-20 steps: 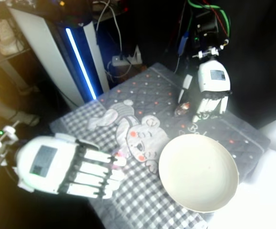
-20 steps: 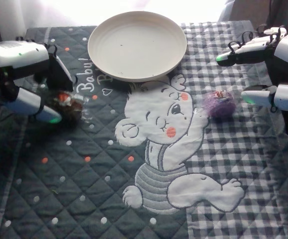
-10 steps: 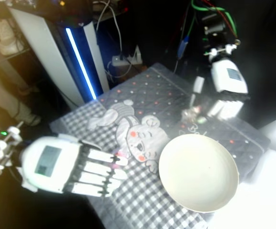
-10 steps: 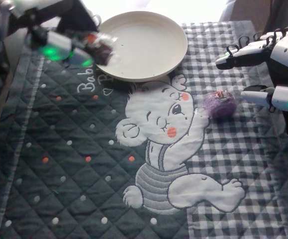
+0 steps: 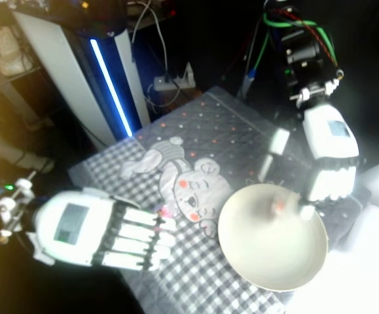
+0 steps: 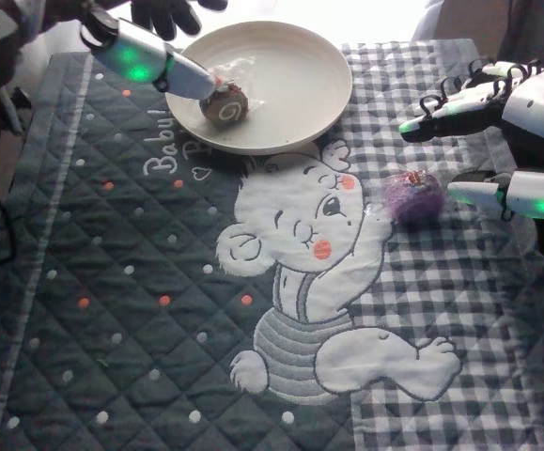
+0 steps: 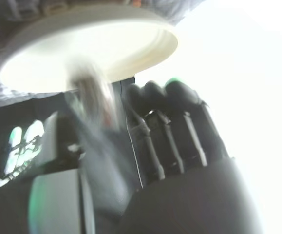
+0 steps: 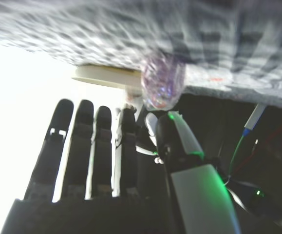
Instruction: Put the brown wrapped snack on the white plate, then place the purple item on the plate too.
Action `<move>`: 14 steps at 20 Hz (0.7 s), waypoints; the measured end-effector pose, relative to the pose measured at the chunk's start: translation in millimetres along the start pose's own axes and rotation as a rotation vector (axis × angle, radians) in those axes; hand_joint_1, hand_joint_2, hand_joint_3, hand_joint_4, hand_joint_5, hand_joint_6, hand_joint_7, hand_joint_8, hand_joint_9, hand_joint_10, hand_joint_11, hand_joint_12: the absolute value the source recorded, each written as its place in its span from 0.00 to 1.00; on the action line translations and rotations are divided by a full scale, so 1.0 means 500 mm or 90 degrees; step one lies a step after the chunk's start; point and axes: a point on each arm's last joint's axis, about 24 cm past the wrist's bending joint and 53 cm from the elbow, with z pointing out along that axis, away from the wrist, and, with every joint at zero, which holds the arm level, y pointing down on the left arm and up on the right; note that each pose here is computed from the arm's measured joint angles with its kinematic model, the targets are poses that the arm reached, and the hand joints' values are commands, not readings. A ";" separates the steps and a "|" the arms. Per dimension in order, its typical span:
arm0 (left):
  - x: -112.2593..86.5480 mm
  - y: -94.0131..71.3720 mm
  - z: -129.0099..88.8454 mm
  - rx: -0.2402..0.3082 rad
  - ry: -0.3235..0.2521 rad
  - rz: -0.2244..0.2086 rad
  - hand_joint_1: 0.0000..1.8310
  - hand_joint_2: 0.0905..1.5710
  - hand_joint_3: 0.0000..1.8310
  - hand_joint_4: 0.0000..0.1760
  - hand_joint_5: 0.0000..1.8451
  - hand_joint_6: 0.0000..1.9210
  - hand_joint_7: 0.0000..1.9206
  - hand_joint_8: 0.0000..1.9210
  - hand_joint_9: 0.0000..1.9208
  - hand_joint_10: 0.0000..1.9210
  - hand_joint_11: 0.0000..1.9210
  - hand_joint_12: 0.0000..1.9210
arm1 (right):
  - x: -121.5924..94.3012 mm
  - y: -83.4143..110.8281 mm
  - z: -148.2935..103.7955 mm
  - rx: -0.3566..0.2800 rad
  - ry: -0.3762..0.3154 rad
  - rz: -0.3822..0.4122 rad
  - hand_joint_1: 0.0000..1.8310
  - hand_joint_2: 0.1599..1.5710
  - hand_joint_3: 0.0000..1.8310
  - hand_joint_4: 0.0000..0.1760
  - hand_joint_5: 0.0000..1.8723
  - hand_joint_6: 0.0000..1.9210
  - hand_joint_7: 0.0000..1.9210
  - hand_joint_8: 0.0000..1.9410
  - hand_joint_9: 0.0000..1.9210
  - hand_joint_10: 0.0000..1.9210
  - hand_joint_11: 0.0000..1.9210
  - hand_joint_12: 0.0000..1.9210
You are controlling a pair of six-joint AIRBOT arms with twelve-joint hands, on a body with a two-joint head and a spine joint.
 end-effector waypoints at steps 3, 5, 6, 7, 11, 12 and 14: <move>0.006 -0.003 -0.024 0.016 0.001 0.003 0.43 0.52 0.00 0.69 0.19 0.00 0.31 0.00 0.32 0.35 0.18 0.75 | 0.013 0.007 0.004 -0.010 0.009 0.006 0.49 0.71 0.00 0.33 0.29 0.00 0.27 0.00 0.28 0.00 0.08 0.55; 0.033 -0.019 -0.054 0.042 0.014 -0.002 0.44 0.51 0.00 0.71 0.18 0.00 0.26 0.00 0.28 0.19 0.09 0.67 | 0.021 0.012 0.006 -0.017 0.015 0.010 0.47 0.70 0.00 0.40 0.28 0.00 0.26 0.00 0.26 0.00 0.03 0.62; 0.054 -0.029 -0.078 0.061 0.023 -0.005 0.42 0.52 0.00 0.66 0.20 0.00 0.26 0.00 0.26 0.08 0.07 0.63 | 0.025 0.014 0.008 -0.020 0.015 0.013 0.47 0.68 0.00 0.49 0.28 0.00 0.25 0.00 0.25 0.00 0.01 0.65; 0.070 -0.031 -0.097 0.071 0.029 -0.010 0.42 0.53 0.00 0.62 0.22 0.00 0.27 0.00 0.29 0.04 0.10 0.62 | 0.028 0.015 0.009 -0.021 0.015 0.016 0.48 0.67 0.00 0.50 0.27 0.00 0.25 0.00 0.24 0.00 0.00 0.66; 0.088 -0.026 -0.156 0.091 0.033 -0.036 0.45 0.54 0.00 0.65 0.21 0.00 0.24 0.00 0.28 0.00 0.06 0.52 | 0.045 0.015 0.017 -0.024 0.021 0.025 0.60 0.63 0.00 0.25 0.30 0.00 0.27 0.00 0.24 0.00 0.00 0.48; 0.089 -0.023 -0.171 0.095 0.032 -0.045 0.45 0.54 0.00 0.68 0.21 0.00 0.25 0.00 0.28 0.00 0.01 0.60 | 0.050 0.012 0.020 -0.023 0.024 0.025 0.61 0.60 0.00 0.26 0.31 0.00 0.29 0.00 0.27 0.01 0.03 0.53; 0.103 -0.023 -0.186 0.100 0.034 -0.064 0.42 0.54 0.00 0.62 0.22 0.00 0.26 0.00 0.31 0.01 0.03 0.61 | 0.059 -0.004 0.027 -0.010 0.028 0.026 0.63 0.59 0.00 0.37 0.33 0.00 0.32 0.00 0.34 0.02 0.12 0.58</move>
